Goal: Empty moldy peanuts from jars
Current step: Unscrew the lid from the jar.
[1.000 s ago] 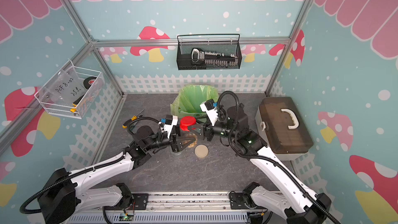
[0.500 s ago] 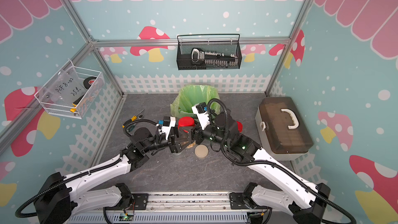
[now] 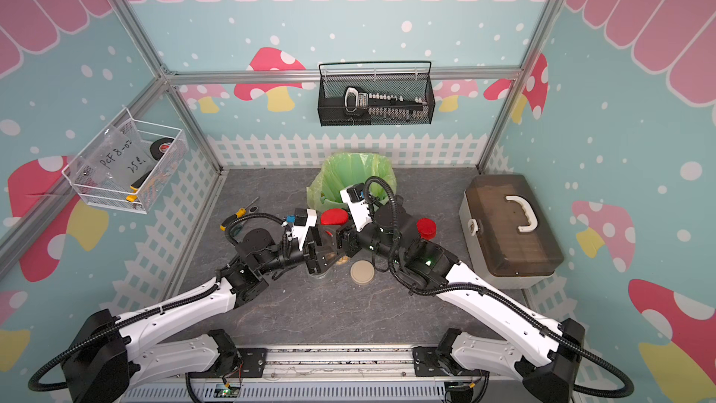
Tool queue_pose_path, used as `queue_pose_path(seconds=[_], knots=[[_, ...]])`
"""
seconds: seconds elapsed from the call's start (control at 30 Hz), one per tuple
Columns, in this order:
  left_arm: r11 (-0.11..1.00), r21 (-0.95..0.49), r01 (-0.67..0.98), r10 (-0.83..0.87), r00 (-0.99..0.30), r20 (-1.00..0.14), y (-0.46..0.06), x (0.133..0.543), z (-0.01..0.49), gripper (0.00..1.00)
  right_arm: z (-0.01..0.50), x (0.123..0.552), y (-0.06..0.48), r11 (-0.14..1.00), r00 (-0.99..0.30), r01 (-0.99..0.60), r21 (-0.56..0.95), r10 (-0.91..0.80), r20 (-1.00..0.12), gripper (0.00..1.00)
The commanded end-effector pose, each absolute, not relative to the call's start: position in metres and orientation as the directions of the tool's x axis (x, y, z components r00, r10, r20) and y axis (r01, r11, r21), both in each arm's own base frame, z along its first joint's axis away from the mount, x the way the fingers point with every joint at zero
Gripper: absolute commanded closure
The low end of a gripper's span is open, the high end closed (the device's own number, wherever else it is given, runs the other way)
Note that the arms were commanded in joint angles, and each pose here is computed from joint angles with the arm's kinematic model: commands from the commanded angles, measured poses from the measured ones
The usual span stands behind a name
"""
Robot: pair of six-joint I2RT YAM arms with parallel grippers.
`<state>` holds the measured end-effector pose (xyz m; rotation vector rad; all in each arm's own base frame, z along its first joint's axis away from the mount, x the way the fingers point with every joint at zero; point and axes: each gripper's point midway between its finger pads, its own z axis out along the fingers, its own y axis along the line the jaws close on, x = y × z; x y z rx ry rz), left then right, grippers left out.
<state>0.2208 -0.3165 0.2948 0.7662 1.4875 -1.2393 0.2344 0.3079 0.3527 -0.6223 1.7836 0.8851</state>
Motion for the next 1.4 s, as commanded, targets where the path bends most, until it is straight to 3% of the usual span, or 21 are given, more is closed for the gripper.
queue_pose_path(seconds=[0.0,0.2,0.4,0.57,0.93,1.2,1.37], knots=[[0.257,-0.284,0.924,-0.146,-0.254,-0.956,-0.318,0.219,0.306,0.31,0.36,0.235,0.312,0.595,-0.356,-0.752,0.284,-0.004,-0.934,0.21],[0.246,-0.285,0.926,-0.142,-0.257,-0.956,-0.319,0.218,0.306,0.32,0.363,0.233,0.307,0.602,-0.343,-0.749,0.275,0.003,-0.939,0.33],[0.234,-0.289,0.928,-0.136,-0.263,-0.955,-0.321,0.217,0.305,0.32,0.37,0.229,0.306,0.584,-0.335,-0.762,0.281,0.015,-0.942,0.2],[0.233,-0.288,0.929,-0.137,-0.261,-0.955,-0.321,0.216,0.306,0.32,0.383,0.219,0.305,0.542,-0.319,-0.79,0.288,0.038,-0.947,0.2],[0.221,-0.285,0.933,-0.141,-0.259,-0.956,-0.32,0.213,0.308,0.32,0.37,0.226,0.308,0.57,-0.331,-0.779,0.263,-0.017,-0.944,0.29],[0.205,-0.286,0.936,-0.133,-0.263,-0.956,-0.322,0.211,0.308,0.32,0.376,0.225,0.307,0.556,-0.32,-0.79,0.258,-0.016,-0.947,0.54],[0.171,-0.284,0.943,-0.13,-0.265,-0.956,-0.323,0.205,0.309,0.32,0.383,0.216,0.304,0.443,-0.36,-0.84,0.314,-0.021,-0.933,0.64]])
